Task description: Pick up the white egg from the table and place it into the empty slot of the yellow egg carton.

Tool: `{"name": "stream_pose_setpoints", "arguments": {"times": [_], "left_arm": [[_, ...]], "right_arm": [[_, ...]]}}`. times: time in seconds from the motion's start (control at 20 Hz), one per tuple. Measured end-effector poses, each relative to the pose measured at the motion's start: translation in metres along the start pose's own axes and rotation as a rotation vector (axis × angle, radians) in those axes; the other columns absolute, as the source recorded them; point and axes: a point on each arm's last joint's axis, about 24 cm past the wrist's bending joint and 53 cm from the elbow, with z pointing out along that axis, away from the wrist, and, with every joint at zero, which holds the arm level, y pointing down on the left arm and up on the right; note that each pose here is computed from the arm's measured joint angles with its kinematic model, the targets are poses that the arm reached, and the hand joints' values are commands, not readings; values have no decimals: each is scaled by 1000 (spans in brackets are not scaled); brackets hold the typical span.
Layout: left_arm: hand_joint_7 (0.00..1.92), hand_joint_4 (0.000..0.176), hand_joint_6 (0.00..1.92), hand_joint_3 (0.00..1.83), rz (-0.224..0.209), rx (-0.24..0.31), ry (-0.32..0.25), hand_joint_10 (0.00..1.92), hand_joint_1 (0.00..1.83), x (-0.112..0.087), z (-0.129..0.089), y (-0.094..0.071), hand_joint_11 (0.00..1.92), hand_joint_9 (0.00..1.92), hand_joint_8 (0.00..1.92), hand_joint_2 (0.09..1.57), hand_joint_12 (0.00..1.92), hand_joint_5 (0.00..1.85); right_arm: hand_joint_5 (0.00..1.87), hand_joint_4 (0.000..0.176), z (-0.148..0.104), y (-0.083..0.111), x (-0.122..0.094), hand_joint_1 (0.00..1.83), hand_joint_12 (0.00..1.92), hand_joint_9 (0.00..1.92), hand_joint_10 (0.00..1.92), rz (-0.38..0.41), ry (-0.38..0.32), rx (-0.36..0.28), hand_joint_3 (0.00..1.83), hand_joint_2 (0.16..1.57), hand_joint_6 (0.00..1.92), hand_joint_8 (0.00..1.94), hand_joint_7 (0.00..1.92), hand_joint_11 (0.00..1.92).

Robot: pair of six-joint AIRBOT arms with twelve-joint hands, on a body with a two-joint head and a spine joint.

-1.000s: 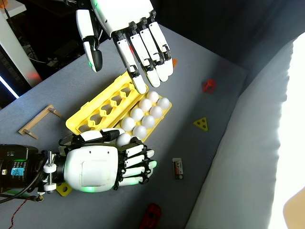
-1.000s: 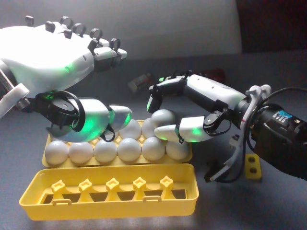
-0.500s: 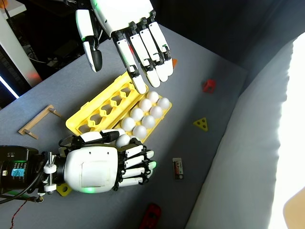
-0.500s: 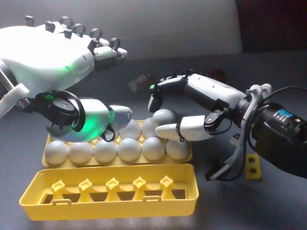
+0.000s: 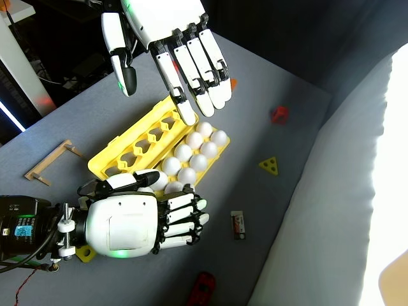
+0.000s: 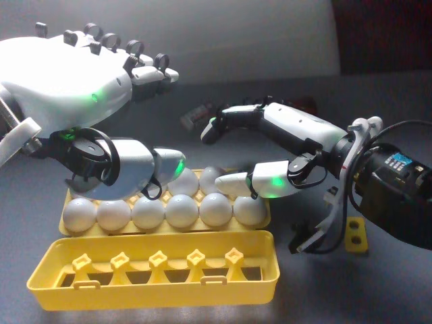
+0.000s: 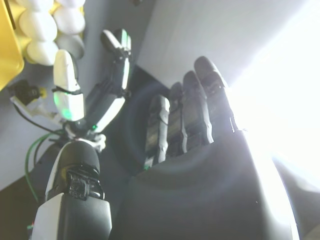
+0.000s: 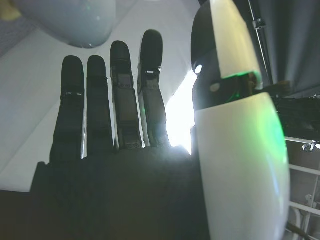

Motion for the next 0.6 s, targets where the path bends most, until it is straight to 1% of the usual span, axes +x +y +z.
{"name": "stream_pose_setpoints", "arguments": {"times": [0.1, 0.2, 0.25, 0.3, 0.4, 0.45, 0.5, 0.55, 0.6], "left_arm": [[106, 46, 1, 0, 0, 0, 0, 0, 126, 0, 0, 0, 0, 117, 0, 1298, 574, 127], [106, 46, 1, 0, 0, 0, 0, 0, 128, 0, 0, 0, 0, 117, 0, 1297, 573, 127], [106, 46, 1, 0, 0, 0, 0, 0, 129, 0, 0, 0, 0, 117, 0, 1297, 573, 127], [106, 46, 1, 0, 0, 0, 0, 0, 129, 0, 0, 0, 0, 117, 0, 1297, 572, 127], [106, 46, 1, 0, -1, 0, 0, 0, 129, 0, 0, 0, 0, 117, 0, 1297, 572, 127], [106, 46, 1, 0, -1, 0, 1, 0, 129, 0, 0, 0, 0, 117, 0, 1297, 572, 127], [106, 46, 1, 0, -1, 0, 1, 0, 129, 0, 0, 0, 0, 117, 0, 1297, 572, 127], [106, 46, 1, 0, -2, -1, 2, 0, 129, 0, 0, 0, 0, 117, 0, 1297, 572, 127], [106, 46, 1, 0, -4, -1, 4, 0, 127, 1, 0, 0, 0, 117, 0, 1297, 572, 127]], "right_arm": [[370, 0, 0, 1, 2, 984, 867, 139, 341, -3, 8, -6, 0, 997, 690, 0, 416, 0], [362, 0, -2, 7, 2, 978, 875, 140, 338, -14, 23, -30, 0, 992, 681, 0, 414, 0], [363, 0, -4, 13, -3, 977, 876, 140, 337, -17, 22, -48, 0, 991, 680, 0, 414, 0], [354, 0, -5, 19, -12, 968, 878, 137, 334, -21, 12, -58, 0, 989, 674, 0, 414, 0], [347, 0, -8, 32, -33, 962, 880, 137, 331, -46, 0, -63, 0, 986, 668, 0, 414, 0], [346, 0, -11, 45, -49, 961, 880, 138, 330, -71, -20, -79, 0, 986, 667, 0, 414, 0], [341, 0, -14, 55, -60, 957, 882, 136, 328, -97, -34, -93, 0, 984, 662, 0, 409, 0], [340, 0, -18, 68, -68, 956, 882, 134, 326, -172, -37, -113, 0, 984, 660, 0, 408, 0], [340, 0, -21, 75, -68, 956, 882, 135, 326, -268, -22, -120, 0, 984, 659, 0, 407, 0]]}}
